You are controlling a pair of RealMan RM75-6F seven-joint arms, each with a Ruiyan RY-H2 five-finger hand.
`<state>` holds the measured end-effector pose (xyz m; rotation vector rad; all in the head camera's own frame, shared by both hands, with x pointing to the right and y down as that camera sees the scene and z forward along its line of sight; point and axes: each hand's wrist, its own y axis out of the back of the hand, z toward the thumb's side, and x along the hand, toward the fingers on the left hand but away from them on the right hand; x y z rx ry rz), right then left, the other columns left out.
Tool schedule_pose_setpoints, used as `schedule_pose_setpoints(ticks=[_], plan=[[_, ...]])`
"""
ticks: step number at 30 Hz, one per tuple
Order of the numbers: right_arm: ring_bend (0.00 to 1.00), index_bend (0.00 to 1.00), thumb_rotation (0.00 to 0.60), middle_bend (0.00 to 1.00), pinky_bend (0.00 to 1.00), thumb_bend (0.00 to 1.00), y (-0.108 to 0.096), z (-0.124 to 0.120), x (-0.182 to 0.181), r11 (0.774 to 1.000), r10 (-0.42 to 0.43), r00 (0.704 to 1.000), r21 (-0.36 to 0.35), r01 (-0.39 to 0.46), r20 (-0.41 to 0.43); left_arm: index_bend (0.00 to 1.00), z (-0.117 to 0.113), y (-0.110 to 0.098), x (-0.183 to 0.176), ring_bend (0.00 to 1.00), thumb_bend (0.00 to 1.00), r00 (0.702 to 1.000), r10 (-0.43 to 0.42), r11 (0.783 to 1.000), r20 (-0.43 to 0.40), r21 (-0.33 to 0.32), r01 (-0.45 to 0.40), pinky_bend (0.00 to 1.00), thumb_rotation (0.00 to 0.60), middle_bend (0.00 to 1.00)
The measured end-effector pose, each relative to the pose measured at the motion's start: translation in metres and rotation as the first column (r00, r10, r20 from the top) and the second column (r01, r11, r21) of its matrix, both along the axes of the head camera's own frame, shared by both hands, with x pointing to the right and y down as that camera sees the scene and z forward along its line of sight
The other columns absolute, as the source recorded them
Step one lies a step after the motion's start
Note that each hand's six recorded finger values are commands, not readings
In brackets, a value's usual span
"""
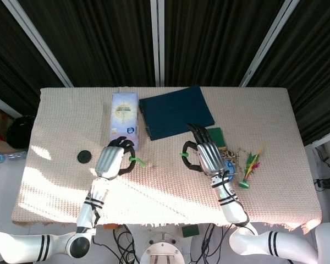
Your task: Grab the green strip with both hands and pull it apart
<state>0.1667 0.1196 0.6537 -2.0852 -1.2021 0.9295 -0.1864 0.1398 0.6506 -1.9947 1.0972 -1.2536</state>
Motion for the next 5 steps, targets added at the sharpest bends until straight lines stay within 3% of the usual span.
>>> schedule_pose_setpoints(ticks=[5], plan=[[0.00,0.59,0.600,0.03,0.00,0.39,0.0000,-0.0010,0.0054,1.000,0.011,1.000,-0.005,-0.011,-0.001,0.55,-0.0012,0.0008,-0.0095,0.17,0.36,1.000,-0.016,1.000,0.007,-0.004,0.016,0.23,0.569,0.31]])
